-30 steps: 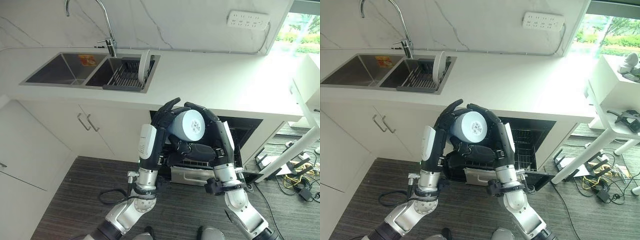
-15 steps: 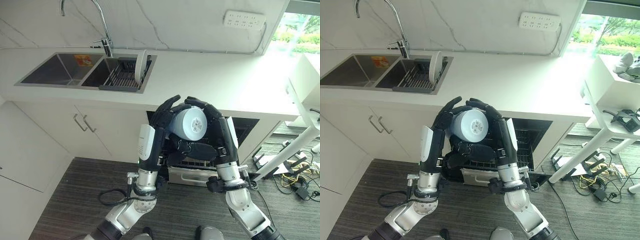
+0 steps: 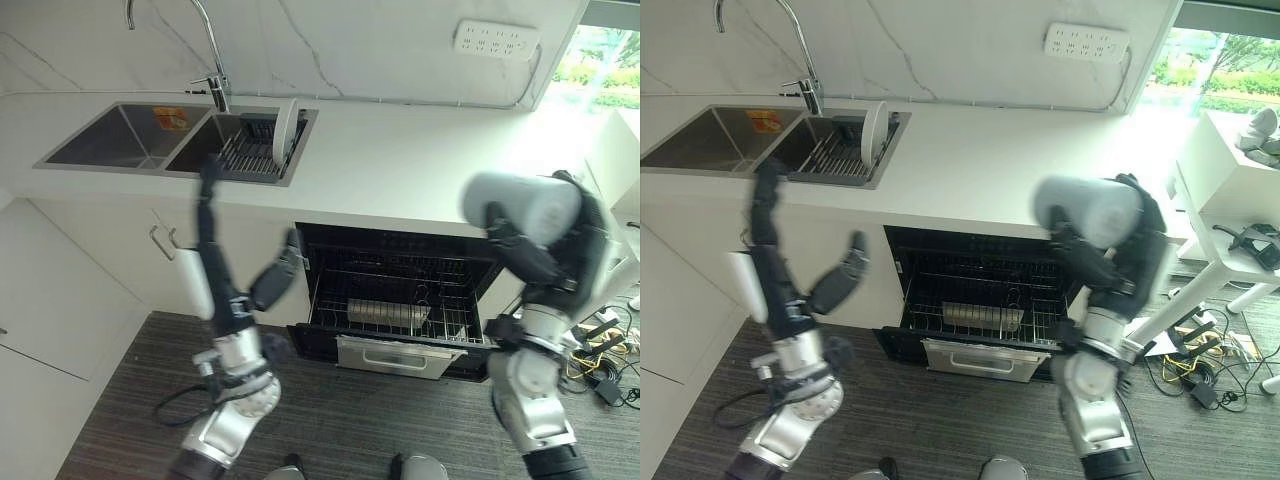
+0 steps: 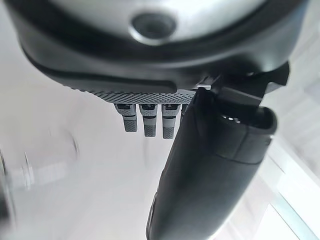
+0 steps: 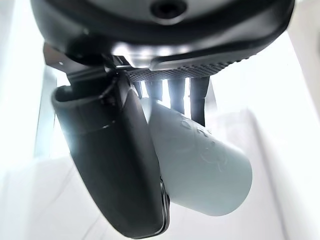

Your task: Place the dishes in the dishwasher.

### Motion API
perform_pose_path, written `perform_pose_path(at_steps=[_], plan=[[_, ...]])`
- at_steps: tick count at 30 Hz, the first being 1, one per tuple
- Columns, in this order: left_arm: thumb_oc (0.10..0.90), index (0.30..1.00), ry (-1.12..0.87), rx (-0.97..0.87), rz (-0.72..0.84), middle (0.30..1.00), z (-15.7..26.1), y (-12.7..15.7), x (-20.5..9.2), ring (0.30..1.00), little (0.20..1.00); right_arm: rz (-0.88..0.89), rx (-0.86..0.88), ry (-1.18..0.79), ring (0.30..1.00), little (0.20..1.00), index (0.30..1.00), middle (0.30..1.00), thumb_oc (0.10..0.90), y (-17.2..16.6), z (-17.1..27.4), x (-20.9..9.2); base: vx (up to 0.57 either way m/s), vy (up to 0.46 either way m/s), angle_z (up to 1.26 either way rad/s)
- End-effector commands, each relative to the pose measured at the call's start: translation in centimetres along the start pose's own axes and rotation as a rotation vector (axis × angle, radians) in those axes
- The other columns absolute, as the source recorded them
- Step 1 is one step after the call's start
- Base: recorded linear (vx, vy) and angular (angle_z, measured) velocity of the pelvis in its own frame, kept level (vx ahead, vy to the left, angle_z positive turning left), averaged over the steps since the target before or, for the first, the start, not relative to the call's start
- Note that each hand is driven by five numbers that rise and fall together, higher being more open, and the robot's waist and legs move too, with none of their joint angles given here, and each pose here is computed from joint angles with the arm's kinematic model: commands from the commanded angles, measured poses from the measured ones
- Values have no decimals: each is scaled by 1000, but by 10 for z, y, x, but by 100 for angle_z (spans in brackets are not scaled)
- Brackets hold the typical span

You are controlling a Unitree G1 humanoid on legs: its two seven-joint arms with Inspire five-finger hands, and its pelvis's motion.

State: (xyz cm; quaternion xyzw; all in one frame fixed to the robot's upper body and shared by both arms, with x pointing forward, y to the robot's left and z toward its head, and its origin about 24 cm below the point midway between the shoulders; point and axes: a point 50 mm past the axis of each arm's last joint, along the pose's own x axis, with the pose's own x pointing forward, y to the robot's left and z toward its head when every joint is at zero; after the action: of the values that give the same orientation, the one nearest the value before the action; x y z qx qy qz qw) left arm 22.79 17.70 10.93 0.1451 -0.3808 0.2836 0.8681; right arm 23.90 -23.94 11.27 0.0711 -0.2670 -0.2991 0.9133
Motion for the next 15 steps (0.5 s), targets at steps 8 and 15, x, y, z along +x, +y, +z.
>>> perform_pose_path(at_steps=[8,15], plan=[[800,900,-176,-201,-34,900,34,-12,9,900,900,228,181,-193,300,300,300,300,400,34,35,5,0,0,0],[800,900,-171,-176,-39,900,33,-13,8,900,900,189,206,-167,300,300,300,300,400,36,34,2,-5,0,1]])
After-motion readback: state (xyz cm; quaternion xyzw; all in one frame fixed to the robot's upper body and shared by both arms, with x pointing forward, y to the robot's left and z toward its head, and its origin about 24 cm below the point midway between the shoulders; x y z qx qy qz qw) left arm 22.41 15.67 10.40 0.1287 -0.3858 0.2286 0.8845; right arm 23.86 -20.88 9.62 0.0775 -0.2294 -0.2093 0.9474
